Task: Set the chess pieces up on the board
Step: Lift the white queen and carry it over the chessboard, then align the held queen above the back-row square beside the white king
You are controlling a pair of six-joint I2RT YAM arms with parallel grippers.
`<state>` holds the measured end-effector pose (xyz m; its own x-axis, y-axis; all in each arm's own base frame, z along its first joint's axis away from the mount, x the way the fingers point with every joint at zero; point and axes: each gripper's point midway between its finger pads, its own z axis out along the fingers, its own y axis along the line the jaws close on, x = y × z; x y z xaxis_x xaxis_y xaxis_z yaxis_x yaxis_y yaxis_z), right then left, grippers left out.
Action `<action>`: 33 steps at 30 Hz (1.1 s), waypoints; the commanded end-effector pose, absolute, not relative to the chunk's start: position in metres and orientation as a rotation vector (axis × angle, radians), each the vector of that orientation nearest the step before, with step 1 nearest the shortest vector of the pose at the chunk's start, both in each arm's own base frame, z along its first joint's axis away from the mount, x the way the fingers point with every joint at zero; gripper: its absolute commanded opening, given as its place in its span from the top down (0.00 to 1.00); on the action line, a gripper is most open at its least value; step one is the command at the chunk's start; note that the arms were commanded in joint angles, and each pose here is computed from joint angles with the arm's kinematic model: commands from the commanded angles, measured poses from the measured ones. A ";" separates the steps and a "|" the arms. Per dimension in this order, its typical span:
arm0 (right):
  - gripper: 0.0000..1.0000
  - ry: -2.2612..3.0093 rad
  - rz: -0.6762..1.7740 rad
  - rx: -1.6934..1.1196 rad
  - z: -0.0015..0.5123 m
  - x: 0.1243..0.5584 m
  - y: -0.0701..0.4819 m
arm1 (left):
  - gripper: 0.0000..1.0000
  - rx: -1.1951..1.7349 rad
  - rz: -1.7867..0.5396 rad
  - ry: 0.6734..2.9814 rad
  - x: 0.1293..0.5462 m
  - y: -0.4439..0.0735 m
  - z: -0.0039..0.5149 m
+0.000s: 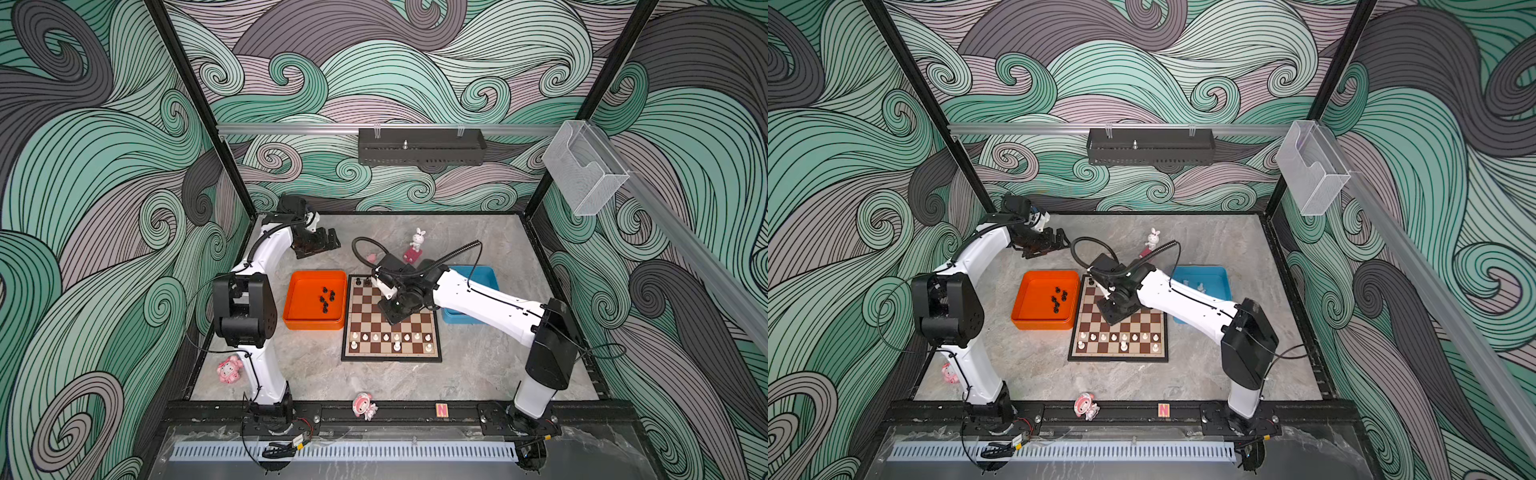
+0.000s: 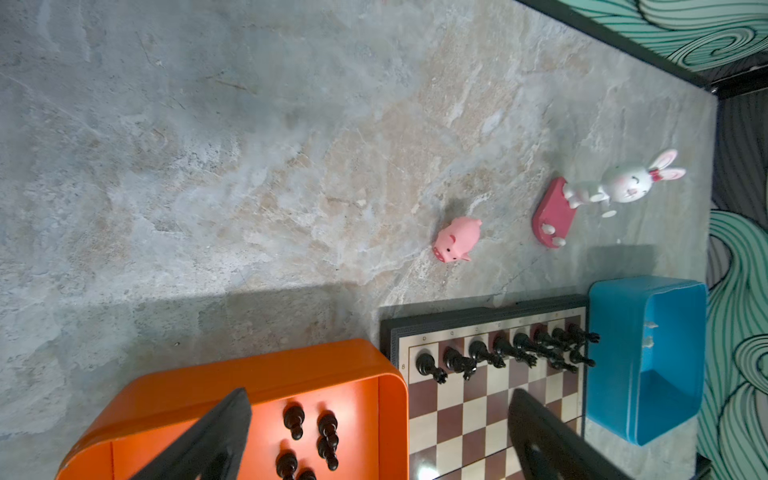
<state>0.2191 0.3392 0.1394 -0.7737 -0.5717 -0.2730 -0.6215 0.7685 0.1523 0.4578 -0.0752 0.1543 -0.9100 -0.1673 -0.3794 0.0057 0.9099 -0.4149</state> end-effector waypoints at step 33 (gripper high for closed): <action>0.86 2.912 0.216 -1.046 0.048 0.176 0.344 | 0.01 -0.265 -0.684 2.612 0.464 -0.051 0.157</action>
<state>0.1777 0.3470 0.0552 -0.7605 -0.6404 -0.1078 -0.6493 0.7516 0.1157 0.4641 -0.0544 0.1589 -0.8930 -0.2693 -0.3605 -0.0609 0.8660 -0.4963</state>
